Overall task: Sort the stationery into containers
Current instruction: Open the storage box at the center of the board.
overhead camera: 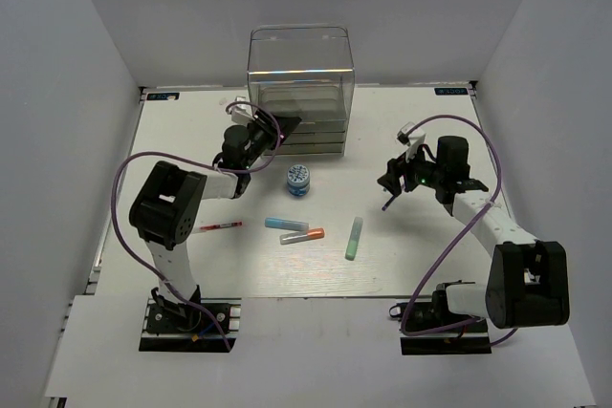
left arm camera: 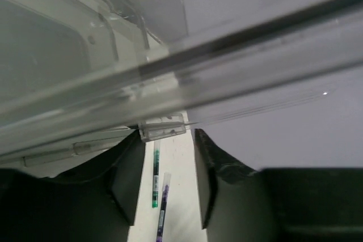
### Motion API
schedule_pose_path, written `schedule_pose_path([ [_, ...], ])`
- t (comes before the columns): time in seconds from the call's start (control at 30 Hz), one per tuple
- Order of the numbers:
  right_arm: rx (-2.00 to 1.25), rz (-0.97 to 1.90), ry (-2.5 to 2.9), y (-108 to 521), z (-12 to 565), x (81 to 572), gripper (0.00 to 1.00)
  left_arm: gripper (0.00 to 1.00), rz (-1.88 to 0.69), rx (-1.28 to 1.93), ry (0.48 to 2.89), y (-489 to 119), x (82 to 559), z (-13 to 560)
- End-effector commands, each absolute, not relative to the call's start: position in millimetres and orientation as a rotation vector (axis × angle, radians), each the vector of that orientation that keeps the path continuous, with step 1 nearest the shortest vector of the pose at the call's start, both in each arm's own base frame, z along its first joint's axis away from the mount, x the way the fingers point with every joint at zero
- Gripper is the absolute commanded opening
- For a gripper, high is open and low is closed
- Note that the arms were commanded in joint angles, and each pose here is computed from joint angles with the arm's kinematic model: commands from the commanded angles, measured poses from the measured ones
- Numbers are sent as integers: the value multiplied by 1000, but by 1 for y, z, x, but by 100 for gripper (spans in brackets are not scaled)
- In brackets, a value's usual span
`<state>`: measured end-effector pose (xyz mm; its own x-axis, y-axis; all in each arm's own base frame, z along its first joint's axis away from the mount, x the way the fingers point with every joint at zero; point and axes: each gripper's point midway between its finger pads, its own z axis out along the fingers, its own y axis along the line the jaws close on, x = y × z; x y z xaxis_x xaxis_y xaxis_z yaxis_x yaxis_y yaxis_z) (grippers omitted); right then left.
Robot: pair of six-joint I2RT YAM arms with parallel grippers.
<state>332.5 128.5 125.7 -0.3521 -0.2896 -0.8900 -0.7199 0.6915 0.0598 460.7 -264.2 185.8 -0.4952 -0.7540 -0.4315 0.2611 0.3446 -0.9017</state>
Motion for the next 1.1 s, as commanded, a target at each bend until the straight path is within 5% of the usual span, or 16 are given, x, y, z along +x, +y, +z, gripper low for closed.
schedule_pose_path([
  [0.0, -800, 556, 1866, 134, 142, 344, 71, 48, -1348, -470, 1530, -264, 470, 222],
  [0.4, -962, 555, 1795, 148, 140, 335, 63, 5, -1342, -476, 1496, -261, 473, 228],
  [0.97, -1306, 581, 1547, 215, 150, 313, 62, 5, -1353, -316, 1429, -261, 432, 281],
  [1.07, -1324, 570, 1524, 227, 151, 317, 68, 15, -1360, -306, 1374, -257, 428, 289],
])
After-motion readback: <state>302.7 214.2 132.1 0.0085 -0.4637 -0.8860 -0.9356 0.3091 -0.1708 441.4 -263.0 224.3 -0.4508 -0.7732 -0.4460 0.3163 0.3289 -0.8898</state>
